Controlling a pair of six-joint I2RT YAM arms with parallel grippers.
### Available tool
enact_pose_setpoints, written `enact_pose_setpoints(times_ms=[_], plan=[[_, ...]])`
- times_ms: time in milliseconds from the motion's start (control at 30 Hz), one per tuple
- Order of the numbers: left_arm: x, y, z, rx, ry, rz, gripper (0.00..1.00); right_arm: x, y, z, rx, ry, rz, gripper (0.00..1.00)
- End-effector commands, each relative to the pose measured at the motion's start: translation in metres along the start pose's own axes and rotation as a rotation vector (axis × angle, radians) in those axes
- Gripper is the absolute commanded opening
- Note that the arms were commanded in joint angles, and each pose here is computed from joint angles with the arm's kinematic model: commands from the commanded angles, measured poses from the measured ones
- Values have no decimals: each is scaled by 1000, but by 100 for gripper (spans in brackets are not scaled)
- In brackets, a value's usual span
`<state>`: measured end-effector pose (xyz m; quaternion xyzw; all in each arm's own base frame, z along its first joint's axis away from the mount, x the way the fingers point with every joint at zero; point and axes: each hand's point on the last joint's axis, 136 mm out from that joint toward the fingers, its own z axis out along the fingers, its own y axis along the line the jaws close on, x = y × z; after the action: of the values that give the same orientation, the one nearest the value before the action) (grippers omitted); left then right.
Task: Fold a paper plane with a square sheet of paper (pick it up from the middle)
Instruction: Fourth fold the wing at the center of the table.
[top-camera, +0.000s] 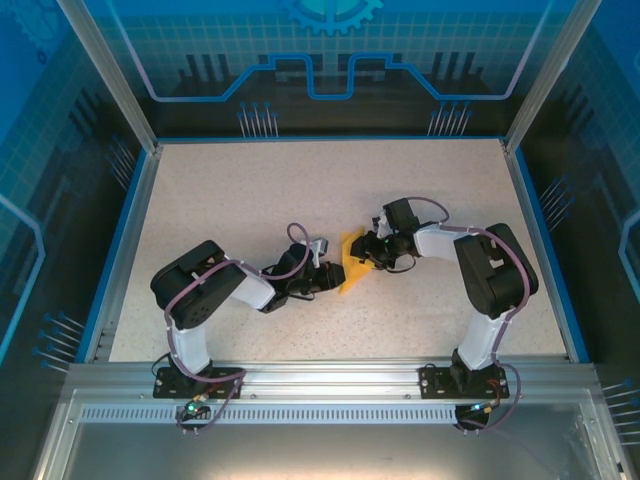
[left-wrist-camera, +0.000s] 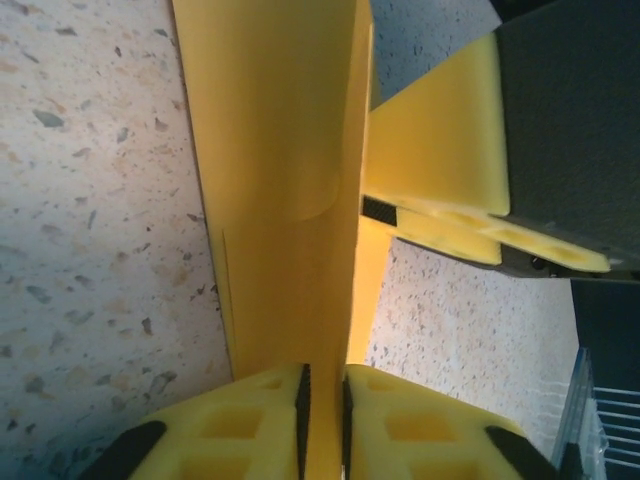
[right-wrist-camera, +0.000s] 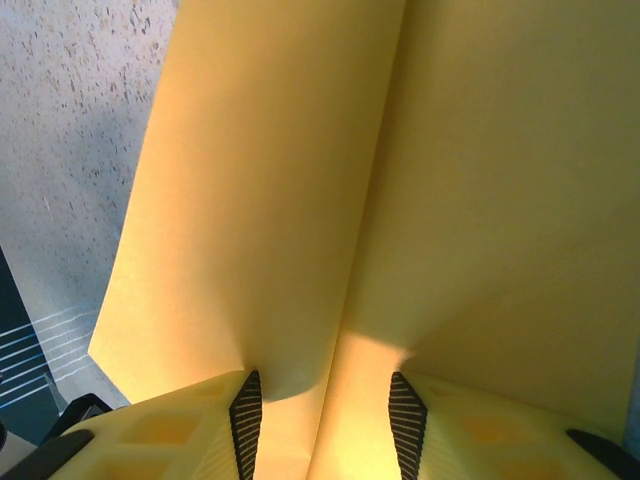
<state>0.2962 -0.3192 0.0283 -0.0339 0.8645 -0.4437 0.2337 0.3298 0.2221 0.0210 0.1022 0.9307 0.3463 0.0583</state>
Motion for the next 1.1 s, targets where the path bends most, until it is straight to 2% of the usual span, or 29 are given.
enact_pose_setpoints(times_ms=[0,133,267,500,733,900,1067], plan=[[1,0,-6,-8,19,-2,26,11,-17,9,78,38,35,43],[-5,-9,-12,5,7,3,31,12,-27,11,128,43,40,43],[-10,-10,-17,-12,-7,17,32,15,-37,12,182,47,47,43],[-15,-14,-9,-9,10,14,40,16,-45,15,219,47,72,43],[-21,-13,-8,-23,-5,9,39,19,-54,15,286,52,91,44],[-31,-15,-21,-26,-67,19,36,20,-63,14,355,43,108,43],[-34,-30,-25,47,-85,33,36,21,-67,13,401,38,105,42]])
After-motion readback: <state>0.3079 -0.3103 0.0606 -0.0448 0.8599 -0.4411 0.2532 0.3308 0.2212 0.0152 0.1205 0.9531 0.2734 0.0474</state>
